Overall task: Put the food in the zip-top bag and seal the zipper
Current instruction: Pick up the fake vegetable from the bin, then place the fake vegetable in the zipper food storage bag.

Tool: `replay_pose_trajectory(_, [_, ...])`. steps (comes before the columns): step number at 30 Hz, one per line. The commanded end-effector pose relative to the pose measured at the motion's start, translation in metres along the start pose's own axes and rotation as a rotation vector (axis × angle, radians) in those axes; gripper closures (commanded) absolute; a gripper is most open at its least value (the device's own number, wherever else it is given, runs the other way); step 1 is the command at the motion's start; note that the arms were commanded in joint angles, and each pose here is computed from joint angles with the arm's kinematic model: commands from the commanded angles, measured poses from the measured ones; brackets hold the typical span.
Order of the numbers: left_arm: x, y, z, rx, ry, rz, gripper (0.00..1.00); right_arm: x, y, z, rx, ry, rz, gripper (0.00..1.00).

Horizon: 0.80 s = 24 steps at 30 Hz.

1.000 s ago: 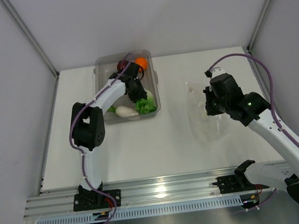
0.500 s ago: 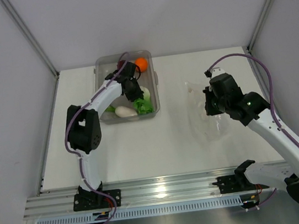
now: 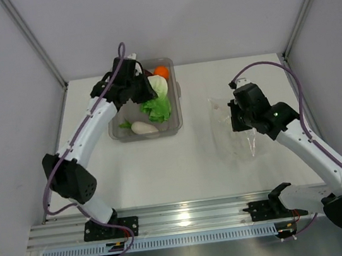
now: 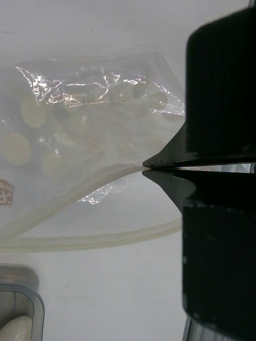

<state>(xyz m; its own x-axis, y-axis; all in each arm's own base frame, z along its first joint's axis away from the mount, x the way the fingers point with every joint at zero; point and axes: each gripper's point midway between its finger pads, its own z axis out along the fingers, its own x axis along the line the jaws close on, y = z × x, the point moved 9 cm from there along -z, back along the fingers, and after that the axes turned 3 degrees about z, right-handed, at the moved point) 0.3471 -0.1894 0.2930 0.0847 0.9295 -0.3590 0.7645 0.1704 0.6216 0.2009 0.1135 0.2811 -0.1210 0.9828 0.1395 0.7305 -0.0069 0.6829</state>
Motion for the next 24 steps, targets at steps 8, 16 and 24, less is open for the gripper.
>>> replay_pose_trajectory(8, [-0.070,-0.068,-0.097,0.232,-0.729,0.198,0.99,0.001,0.006,0.009,-0.052,-0.004,-0.043,1.00])
replay_pose_trajectory(16, [-0.092,-0.122,-0.090,0.451,-0.933,0.172,0.97,0.006,0.003,0.013,-0.058,0.043,-0.053,1.00])
replay_pose_trajectory(24, [-0.107,-0.140,-0.056,0.589,-0.913,0.082,0.98,0.017,-0.006,0.007,-0.088,0.105,-0.110,1.00])
